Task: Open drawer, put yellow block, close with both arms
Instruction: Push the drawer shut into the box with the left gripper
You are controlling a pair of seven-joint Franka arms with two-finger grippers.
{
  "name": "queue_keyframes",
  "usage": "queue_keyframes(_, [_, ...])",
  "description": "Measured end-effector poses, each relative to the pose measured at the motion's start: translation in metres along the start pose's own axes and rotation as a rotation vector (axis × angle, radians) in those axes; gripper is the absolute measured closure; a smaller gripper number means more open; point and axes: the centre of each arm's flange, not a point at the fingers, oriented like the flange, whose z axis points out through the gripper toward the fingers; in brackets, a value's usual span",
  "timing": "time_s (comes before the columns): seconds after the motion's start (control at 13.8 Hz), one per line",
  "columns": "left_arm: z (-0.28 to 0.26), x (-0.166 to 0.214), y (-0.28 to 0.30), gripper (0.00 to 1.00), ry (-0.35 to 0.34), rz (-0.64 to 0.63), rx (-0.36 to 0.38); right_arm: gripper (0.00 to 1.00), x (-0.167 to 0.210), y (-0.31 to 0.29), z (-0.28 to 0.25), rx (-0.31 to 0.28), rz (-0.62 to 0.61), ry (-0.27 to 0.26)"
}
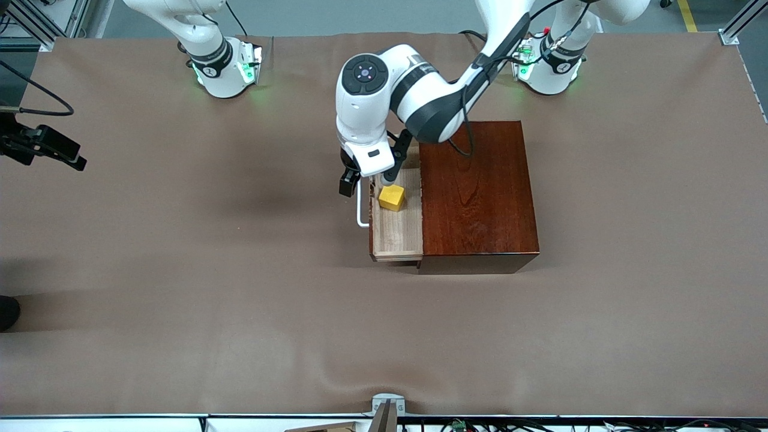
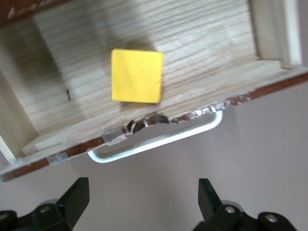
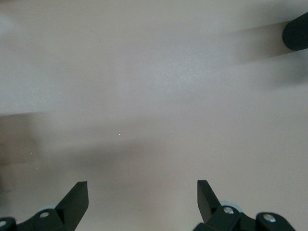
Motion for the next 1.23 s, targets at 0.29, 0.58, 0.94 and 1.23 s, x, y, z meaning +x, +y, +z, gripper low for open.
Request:
queue_keyframes(0.29, [0.031,0.003,0.004,0.00,0.064,-0.172,-0.028,0.00,0.000,0.000,0.000,0.000,0.000,0.000])
queue_keyframes(0.58, [0.054,0.000,-0.001,0.00,0.133,-0.252,-0.058,0.00,0.000,0.000,0.000,0.000,-0.001,0.000])
queue_keyframes(0.94, [0.071,0.002,0.002,0.00,0.151,-0.254,-0.064,0.00,0.000,0.000,0.000,0.000,-0.001,0.000])
queue_keyframes(1.23, [0.071,0.001,-0.002,0.00,0.180,-0.236,-0.050,0.00,0.000,0.000,0.000,0.000,-0.001,0.000])
